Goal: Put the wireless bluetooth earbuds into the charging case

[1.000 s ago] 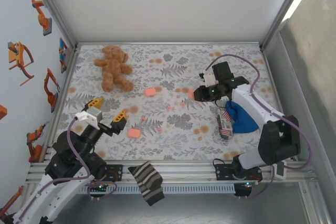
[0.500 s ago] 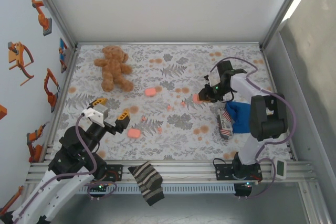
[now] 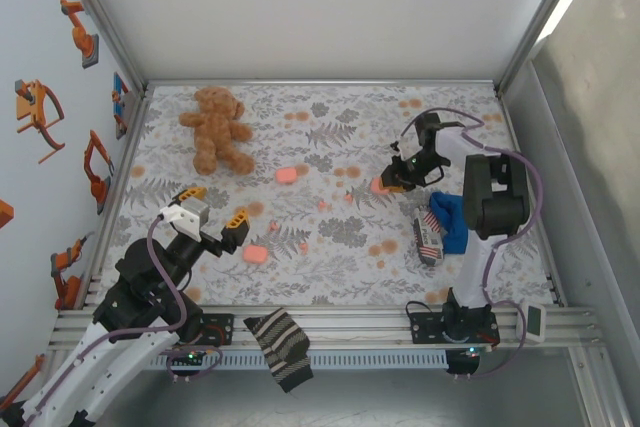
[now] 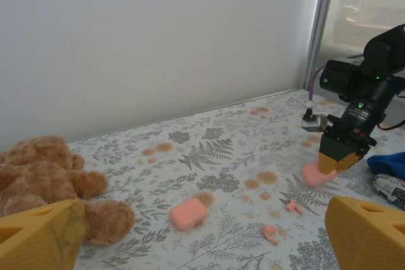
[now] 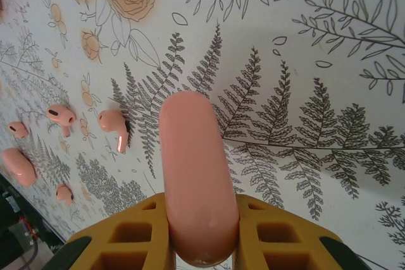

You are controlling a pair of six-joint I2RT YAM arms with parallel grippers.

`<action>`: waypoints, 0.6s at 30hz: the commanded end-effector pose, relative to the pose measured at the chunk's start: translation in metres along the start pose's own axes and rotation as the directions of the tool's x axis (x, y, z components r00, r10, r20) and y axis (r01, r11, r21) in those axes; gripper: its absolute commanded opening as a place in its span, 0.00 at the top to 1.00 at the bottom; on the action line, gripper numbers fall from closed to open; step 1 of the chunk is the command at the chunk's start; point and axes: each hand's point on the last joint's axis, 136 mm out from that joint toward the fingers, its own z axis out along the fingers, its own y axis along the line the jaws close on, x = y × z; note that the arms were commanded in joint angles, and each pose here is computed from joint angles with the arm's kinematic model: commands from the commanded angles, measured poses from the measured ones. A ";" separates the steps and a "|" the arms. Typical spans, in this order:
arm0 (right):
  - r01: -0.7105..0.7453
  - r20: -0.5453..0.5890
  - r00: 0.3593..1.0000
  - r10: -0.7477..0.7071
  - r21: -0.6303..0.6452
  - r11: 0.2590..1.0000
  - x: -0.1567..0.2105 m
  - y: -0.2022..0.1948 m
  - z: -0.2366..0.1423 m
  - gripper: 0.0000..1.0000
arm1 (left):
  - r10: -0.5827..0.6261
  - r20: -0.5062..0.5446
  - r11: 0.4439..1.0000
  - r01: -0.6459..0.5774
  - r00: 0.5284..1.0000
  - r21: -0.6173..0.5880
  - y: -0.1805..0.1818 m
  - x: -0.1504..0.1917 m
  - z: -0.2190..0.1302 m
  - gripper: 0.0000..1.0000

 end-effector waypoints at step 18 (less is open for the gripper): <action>0.009 0.026 1.000 -0.011 0.096 0.995 -0.006 -0.026 -0.013 0.58 | -0.032 -0.011 0.999 0.031 0.999 -0.027 0.004 0.004 0.002 0.04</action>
